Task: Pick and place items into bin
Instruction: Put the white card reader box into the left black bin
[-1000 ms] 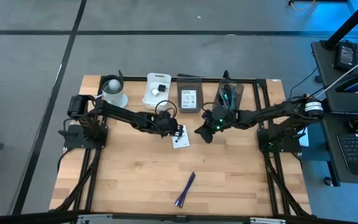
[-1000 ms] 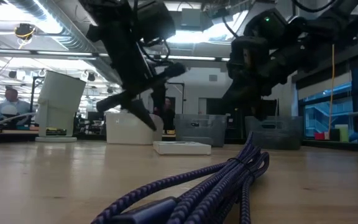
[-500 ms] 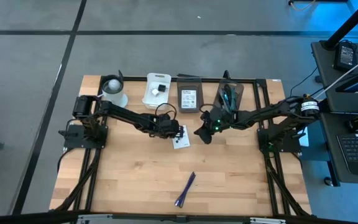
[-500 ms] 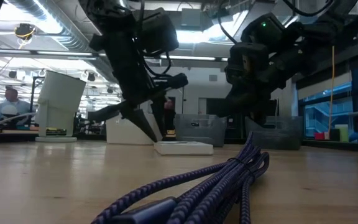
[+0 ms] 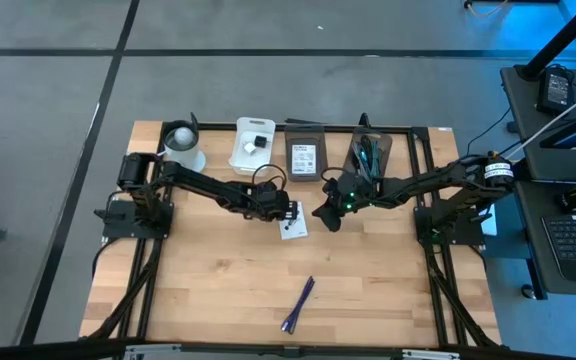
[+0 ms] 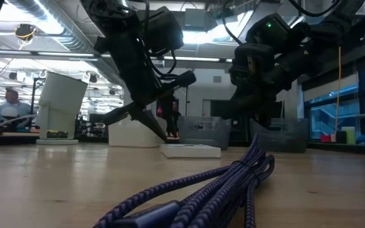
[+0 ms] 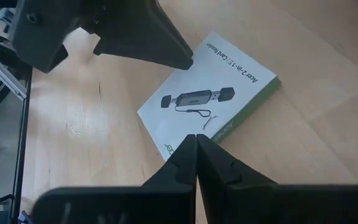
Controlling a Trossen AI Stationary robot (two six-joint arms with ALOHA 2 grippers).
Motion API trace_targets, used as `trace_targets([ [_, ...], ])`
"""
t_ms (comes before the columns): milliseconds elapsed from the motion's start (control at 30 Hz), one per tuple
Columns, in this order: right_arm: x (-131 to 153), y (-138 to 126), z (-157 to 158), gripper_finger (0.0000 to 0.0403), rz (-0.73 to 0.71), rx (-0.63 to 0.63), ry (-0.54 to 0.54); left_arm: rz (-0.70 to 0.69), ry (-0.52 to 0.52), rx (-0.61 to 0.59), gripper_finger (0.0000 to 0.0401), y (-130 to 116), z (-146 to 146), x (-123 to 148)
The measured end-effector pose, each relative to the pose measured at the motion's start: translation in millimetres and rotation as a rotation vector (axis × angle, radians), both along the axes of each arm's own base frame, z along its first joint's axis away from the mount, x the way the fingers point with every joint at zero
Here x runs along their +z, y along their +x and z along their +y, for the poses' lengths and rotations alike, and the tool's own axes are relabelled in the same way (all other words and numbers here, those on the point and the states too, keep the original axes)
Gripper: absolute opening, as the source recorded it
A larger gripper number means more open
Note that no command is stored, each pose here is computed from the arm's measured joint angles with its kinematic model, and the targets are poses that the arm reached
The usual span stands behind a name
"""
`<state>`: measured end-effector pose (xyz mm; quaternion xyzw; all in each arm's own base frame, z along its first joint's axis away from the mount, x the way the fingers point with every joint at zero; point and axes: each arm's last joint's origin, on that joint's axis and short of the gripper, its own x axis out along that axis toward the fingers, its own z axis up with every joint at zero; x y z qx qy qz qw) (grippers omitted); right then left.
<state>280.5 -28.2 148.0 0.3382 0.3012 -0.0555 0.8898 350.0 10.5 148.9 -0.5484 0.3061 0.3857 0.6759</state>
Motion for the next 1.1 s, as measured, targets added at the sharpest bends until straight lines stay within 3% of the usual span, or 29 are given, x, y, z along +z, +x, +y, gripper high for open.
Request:
trace_targets([
  [833, -0.1, -0.2, 0.2, 0.0010, 0.001, 0.007, 0.004, 0.085, 0.024, -0.005, 0.0074, -7.8, 26.5, -2.7],
  [1100, -0.3, -0.3, 0.3, 0.0010, 0.002, 0.007, 0.004, 0.053, 0.065, -0.007, 0.0074, -12.8, 35.0, 14.2],
])
